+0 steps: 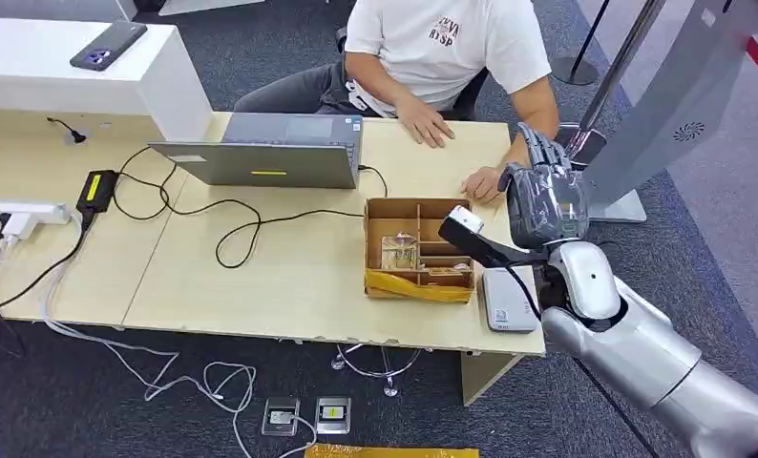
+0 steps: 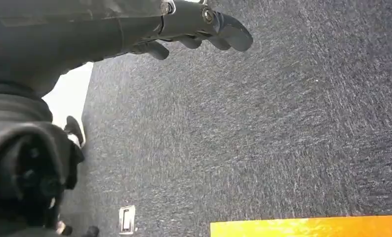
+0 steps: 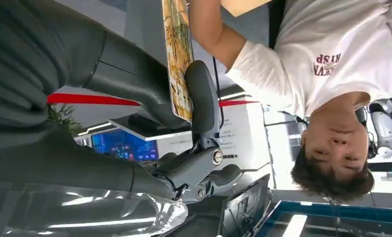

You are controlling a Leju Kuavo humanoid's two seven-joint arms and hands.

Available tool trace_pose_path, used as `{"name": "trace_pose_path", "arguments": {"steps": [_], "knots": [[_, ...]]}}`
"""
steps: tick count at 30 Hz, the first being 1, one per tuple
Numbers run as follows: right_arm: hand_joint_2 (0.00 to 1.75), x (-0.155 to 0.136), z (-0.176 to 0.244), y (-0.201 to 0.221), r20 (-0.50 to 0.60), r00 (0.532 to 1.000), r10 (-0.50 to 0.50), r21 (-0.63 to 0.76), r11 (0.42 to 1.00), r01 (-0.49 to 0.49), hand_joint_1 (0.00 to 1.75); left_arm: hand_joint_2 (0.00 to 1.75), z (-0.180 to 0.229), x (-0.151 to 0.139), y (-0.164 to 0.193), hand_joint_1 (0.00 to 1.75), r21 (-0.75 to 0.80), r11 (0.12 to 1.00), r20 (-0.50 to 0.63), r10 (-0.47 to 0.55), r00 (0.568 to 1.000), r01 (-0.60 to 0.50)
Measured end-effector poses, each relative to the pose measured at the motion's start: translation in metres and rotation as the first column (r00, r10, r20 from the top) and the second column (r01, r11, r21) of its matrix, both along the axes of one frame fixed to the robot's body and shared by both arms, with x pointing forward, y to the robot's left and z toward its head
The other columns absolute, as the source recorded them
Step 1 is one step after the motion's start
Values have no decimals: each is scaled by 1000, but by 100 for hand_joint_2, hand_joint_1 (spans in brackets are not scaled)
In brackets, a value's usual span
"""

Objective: Pass the card to the sensor for recognition and then transmit it.

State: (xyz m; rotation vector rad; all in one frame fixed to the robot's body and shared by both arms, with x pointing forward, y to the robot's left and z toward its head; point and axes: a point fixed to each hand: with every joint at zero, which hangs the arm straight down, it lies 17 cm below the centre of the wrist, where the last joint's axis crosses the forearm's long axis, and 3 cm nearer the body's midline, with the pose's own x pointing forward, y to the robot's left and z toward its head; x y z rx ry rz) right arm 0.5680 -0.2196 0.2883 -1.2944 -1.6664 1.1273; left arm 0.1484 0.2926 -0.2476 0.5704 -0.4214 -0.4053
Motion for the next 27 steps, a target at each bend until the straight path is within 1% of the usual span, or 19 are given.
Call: {"name": "trace_pose_path", "arguments": {"steps": [1, 3, 6, 8, 10, 15, 17, 27], "knots": [[175, 0, -1, -1, -3, 1000, -5, 2, 1000, 5, 175, 0, 0, 0, 0, 0, 0, 1000, 0, 1, 1000, -1], [175, 1, -13, -15, -48, 997, -58, 47, 997, 61, 175, 0, 0, 0, 0, 0, -1, 1000, 0, 1, 1000, -1], [175, -14, -60, -51, -120, 985, -123, 95, 986, 134, 175, 0, 0, 0, -2, 0, -3, 1000, -1, -1, 1000, 1], [175, -28, -94, -68, -167, 976, -137, 83, 985, 153, 175, 0, -1, -3, -3, 0, -5, 1000, -5, -2, 1000, 2], [175, -38, -117, -76, -204, 968, -144, 70, 984, 161, 175, 0, -1, -5, -3, 0, -5, 1000, -8, -2, 1000, 2], [175, -56, -154, -92, -273, 945, -178, 49, 979, 199, 175, 0, -1, -2, -3, 0, -7, 1000, -4, -3, 1000, 3], [175, -61, -162, -97, -291, 938, -189, 48, 976, 212, 175, 0, -1, -3, -3, 0, -7, 1000, -5, -3, 1000, 3], [175, -72, -180, -115, -328, 917, -229, 48, 965, 258, 175, 0, -1, -3, -5, 0, -9, 1000, -6, -4, 1000, 4]]}}
